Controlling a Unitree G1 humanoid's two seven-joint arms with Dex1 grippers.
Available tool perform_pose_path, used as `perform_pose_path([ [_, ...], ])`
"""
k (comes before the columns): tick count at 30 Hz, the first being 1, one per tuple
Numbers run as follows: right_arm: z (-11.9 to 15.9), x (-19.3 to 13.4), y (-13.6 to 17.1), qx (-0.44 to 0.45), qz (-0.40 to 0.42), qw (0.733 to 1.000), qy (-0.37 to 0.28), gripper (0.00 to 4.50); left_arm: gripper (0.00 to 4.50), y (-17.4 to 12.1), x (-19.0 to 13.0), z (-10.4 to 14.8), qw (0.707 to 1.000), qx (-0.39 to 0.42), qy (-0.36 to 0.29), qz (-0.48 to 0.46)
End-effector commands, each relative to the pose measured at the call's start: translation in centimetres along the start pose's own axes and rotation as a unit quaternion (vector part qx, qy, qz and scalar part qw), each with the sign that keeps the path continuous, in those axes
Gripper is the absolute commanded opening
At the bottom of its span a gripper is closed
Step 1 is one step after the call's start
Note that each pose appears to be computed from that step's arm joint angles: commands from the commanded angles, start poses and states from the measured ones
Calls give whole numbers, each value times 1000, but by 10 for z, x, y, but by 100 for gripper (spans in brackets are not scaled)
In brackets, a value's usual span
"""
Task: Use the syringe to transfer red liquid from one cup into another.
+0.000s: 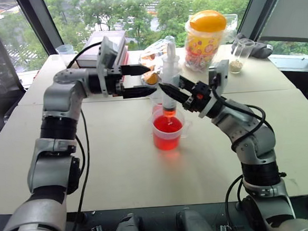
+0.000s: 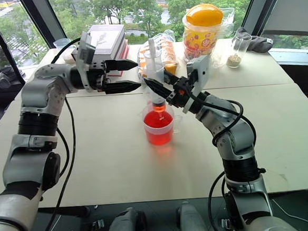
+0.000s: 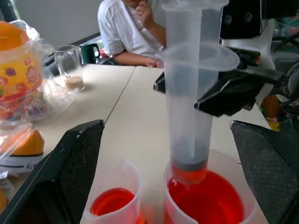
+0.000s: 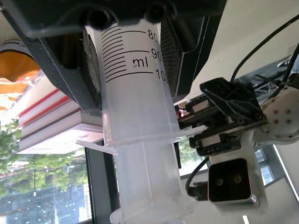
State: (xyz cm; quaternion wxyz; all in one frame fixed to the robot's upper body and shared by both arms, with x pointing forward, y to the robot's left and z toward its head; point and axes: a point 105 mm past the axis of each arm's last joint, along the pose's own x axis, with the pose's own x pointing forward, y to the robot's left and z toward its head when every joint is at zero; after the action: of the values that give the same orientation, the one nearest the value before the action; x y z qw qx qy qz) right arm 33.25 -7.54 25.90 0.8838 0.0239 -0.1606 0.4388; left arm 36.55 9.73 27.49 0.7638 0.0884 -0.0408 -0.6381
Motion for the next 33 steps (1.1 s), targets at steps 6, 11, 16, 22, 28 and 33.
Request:
perform_pose_path([
  [6,67,25,-25,-26,7,998,-48,138,445,9,-29,16,998,24,-16,61],
  [11,62,48,-50,-49,3,998,-48,138,445,6,-35,15,997,26,-15,73],
  [16,20,54,-63,-51,-2,998,-27,138,445,4,-35,21,996,35,-23,85],
  [22,-7,53,-66,-39,-7,999,-16,138,445,11,-18,43,993,55,-59,86],
  [28,-16,53,-67,-38,-12,999,-9,138,445,17,15,61,993,59,-92,52],
  [33,-22,52,-67,-38,-15,999,-2,138,445,18,32,66,993,57,-97,20],
])
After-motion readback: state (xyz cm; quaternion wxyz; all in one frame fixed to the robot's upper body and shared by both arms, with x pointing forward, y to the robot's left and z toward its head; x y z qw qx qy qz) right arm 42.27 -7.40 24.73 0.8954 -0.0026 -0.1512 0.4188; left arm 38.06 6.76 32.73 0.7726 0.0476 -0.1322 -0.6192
